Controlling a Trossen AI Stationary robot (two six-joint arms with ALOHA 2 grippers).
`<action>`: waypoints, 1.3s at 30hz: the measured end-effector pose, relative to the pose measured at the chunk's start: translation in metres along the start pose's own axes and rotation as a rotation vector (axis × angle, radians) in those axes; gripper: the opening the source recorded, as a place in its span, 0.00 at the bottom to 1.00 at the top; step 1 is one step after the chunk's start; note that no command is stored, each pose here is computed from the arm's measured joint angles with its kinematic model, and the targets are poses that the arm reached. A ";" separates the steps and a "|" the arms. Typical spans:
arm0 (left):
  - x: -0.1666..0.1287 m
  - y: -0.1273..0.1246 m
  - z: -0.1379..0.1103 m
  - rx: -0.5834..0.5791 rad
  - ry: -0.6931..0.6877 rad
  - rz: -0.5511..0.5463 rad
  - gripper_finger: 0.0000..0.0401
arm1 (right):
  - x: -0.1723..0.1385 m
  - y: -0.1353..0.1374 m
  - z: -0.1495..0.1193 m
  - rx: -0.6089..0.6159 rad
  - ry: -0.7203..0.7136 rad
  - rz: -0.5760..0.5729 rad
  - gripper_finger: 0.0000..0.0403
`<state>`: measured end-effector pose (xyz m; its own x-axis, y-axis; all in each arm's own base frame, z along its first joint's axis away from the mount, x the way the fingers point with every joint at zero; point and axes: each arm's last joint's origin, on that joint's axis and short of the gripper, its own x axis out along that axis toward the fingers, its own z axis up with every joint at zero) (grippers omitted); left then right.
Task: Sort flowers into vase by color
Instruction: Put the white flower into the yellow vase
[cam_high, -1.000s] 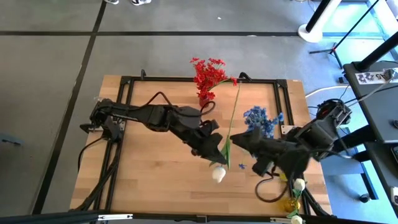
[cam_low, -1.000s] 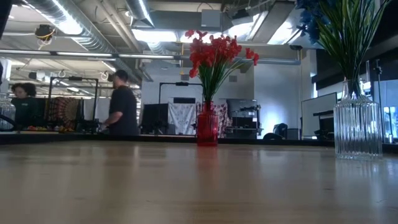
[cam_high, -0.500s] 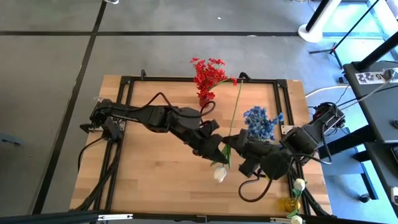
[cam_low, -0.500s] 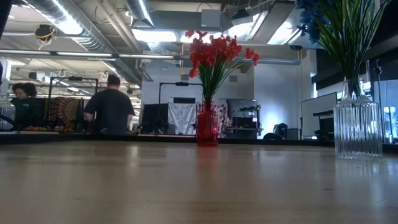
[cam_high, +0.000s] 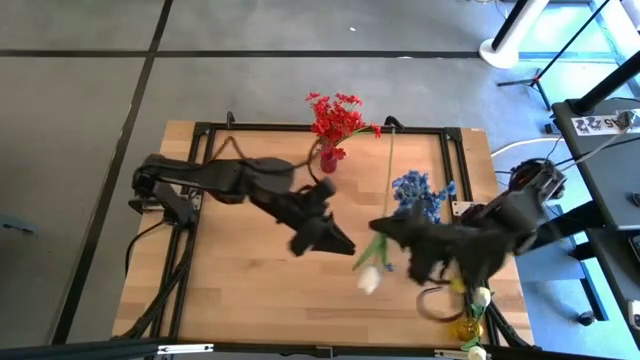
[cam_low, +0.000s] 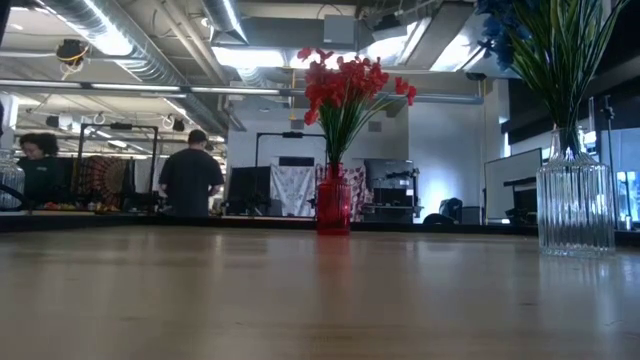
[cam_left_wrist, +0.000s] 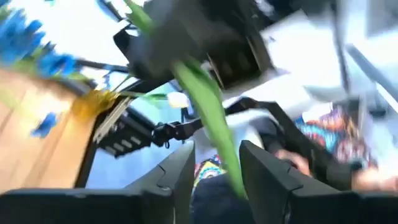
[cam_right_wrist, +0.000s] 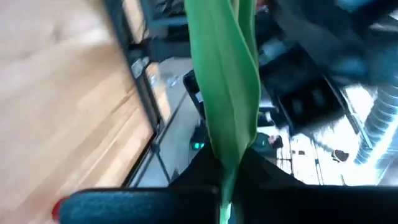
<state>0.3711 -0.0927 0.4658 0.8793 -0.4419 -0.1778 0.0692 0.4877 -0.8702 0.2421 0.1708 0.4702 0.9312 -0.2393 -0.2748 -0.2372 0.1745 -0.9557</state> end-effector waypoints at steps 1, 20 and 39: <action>-0.006 -0.006 -0.001 0.057 -0.002 -0.017 0.31 | -0.006 -0.005 -0.004 0.020 -0.016 -0.012 0.02; -0.066 -0.054 -0.005 0.399 -0.403 0.101 0.31 | -0.148 -0.058 -0.121 1.349 -0.883 0.766 0.01; -0.065 -0.047 0.001 0.496 -0.405 0.159 0.31 | -0.162 0.021 -0.046 1.261 -0.986 1.106 0.01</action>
<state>0.3108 -0.0860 0.5185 0.9978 -0.0648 -0.0162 0.0472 0.8554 -0.5158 0.0737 0.1690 0.4896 0.4439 0.8955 -0.0305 -0.8489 0.4312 0.3056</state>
